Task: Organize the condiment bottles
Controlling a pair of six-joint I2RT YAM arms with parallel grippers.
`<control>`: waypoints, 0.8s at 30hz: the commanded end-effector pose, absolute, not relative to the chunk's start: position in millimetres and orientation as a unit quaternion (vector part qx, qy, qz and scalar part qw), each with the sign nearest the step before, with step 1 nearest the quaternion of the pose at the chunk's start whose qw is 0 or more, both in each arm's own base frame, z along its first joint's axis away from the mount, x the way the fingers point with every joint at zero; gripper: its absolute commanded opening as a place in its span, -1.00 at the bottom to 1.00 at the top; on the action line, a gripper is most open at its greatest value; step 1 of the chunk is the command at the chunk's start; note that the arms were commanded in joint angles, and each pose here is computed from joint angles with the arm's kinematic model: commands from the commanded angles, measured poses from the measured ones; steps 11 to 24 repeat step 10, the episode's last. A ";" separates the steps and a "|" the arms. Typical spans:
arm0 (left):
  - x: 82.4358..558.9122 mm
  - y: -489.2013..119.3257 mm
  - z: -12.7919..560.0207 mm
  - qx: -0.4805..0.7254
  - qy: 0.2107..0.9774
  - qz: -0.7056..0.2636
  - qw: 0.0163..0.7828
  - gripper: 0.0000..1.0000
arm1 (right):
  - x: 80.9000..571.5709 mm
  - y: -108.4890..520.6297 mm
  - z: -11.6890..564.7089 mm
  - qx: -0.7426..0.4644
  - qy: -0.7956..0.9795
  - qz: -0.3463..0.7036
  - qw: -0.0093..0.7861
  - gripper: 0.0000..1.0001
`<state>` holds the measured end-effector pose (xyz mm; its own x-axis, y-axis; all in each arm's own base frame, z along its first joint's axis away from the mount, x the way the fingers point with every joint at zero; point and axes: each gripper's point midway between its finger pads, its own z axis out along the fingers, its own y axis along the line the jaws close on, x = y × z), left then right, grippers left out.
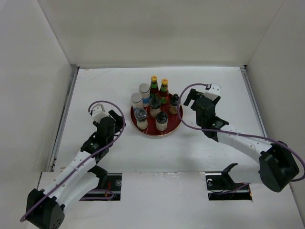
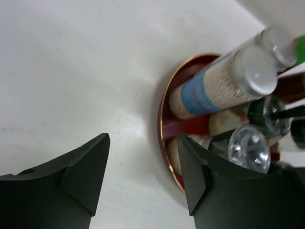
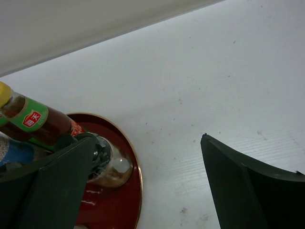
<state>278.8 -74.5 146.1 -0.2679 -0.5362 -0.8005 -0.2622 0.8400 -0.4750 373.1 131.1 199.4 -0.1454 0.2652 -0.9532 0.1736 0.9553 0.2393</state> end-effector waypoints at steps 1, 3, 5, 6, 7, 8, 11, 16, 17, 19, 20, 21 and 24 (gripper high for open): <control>267.1 -96.0 139.0 -0.252 0.815 -0.178 0.491 0.17 | 377.6 130.5 210.3 0.173 0.736 0.047 0.653 1.00; 266.3 -92.6 137.2 -0.257 0.812 -0.179 0.492 0.20 | 379.2 129.0 207.0 0.175 0.737 0.044 0.651 1.00; 267.4 -90.6 143.2 -0.261 0.807 -0.183 0.497 0.20 | 380.1 129.3 205.0 0.177 0.737 0.045 0.650 1.00; 267.7 -91.2 147.3 -0.261 0.805 -0.186 0.500 0.20 | 380.4 130.3 203.9 0.179 0.738 0.048 0.649 1.00; 268.4 -94.2 151.6 -0.255 0.802 -0.191 0.505 0.18 | 380.8 131.4 203.0 0.178 0.739 0.050 0.648 1.00; 268.7 -96.4 154.3 -0.250 0.801 -0.193 0.509 0.17 | 381.1 132.1 203.0 0.176 0.739 0.051 0.648 1.00; 270.5 -97.0 155.6 -0.246 0.800 -0.188 0.513 0.21 | 380.9 133.4 203.7 0.175 0.739 0.052 0.648 1.00; 270.5 -97.0 155.6 -0.246 0.800 -0.188 0.513 0.21 | 380.9 133.4 203.7 0.175 0.739 0.052 0.648 1.00; 270.5 -97.0 155.6 -0.246 0.800 -0.188 0.513 0.21 | 380.9 133.4 203.7 0.175 0.739 0.052 0.648 1.00; 270.5 -97.0 155.6 -0.246 0.800 -0.188 0.513 0.21 | 380.9 133.4 203.7 0.175 0.739 0.052 0.648 1.00; 270.5 -97.0 155.6 -0.246 0.800 -0.188 0.513 0.21 | 380.9 133.4 203.7 0.175 0.739 0.052 0.648 1.00; 270.5 -97.0 155.6 -0.246 0.800 -0.188 0.513 0.21 | 380.9 133.4 203.7 0.175 0.739 0.052 0.648 1.00; 270.5 -97.0 155.6 -0.246 0.800 -0.188 0.513 0.21 | 380.9 133.4 203.7 0.175 0.739 0.052 0.648 1.00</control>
